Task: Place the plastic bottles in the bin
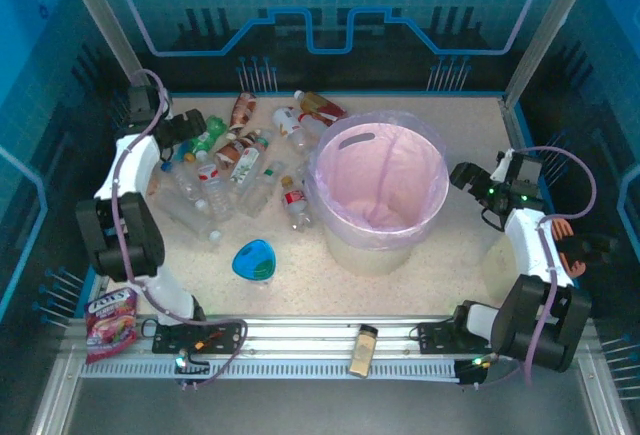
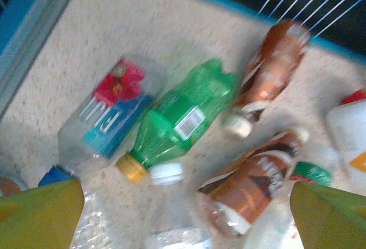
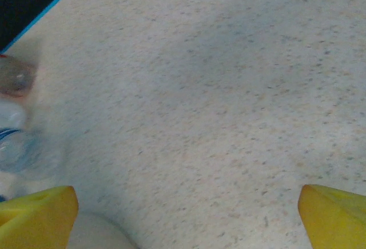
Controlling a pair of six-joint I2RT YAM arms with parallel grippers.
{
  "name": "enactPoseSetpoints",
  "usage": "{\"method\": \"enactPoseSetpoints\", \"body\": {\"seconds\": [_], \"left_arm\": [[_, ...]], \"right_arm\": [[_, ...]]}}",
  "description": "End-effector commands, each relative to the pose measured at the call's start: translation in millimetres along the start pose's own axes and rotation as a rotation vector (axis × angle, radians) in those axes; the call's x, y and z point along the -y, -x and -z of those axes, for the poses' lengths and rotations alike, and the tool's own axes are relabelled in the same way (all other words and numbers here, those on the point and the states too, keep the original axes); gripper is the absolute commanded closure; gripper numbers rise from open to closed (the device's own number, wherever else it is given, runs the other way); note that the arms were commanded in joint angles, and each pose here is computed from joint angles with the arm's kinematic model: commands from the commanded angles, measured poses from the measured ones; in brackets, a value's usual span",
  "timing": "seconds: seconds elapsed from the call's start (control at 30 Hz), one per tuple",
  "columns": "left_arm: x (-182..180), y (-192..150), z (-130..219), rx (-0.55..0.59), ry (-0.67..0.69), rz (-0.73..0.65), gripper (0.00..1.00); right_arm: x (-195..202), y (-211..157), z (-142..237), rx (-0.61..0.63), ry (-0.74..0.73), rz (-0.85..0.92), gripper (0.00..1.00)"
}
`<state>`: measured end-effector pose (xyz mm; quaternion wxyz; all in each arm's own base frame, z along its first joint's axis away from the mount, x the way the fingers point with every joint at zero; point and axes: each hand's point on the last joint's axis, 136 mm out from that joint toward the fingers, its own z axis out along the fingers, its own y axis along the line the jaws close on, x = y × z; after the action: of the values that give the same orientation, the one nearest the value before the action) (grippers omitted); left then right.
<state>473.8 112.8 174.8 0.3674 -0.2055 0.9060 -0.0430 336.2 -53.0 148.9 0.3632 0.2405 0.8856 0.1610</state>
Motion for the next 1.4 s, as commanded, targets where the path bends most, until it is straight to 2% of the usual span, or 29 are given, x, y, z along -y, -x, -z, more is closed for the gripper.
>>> {"method": "enactPoseSetpoints", "body": {"seconds": [0.0, 0.1, 0.27, 0.47, 0.73, 0.87, 1.1, 1.37], "left_arm": [[-27, -9, -8, -0.120, 0.064, 0.006, 0.09], [-50, -5, -25, -0.167, 0.104, 0.001, 0.10], [-61, -1, -48, -0.206, 0.114, -0.027, 0.10], [-58, -17, -74, -0.291, 0.059, -0.046, 0.12], [-68, -20, -101, -0.328, 0.075, -0.097, 0.19], [-64, -15, -113, -0.327, 0.055, -0.103, 0.19], [-63, -26, -140, -0.373, 0.055, -0.109, 0.24], [-58, -30, -147, -0.373, 0.079, -0.124, 0.42]], "right_arm": [[-22, -6, 22, -0.063, 0.104, 0.017, 0.00], [-27, -9, 27, -0.080, 0.132, 0.017, 0.00], [-34, -1, 39, -0.072, 0.139, 0.031, 0.00], [-45, 18, 68, -0.005, 0.143, 0.039, 0.00], [-75, 38, 114, 0.059, 0.234, 0.043, 0.00], [-82, 39, 124, 0.067, 0.248, 0.047, 0.00], [-85, 38, 130, 0.065, 0.252, 0.052, 0.00], [-91, 41, 141, 0.079, 0.256, 0.075, 0.00]]}}
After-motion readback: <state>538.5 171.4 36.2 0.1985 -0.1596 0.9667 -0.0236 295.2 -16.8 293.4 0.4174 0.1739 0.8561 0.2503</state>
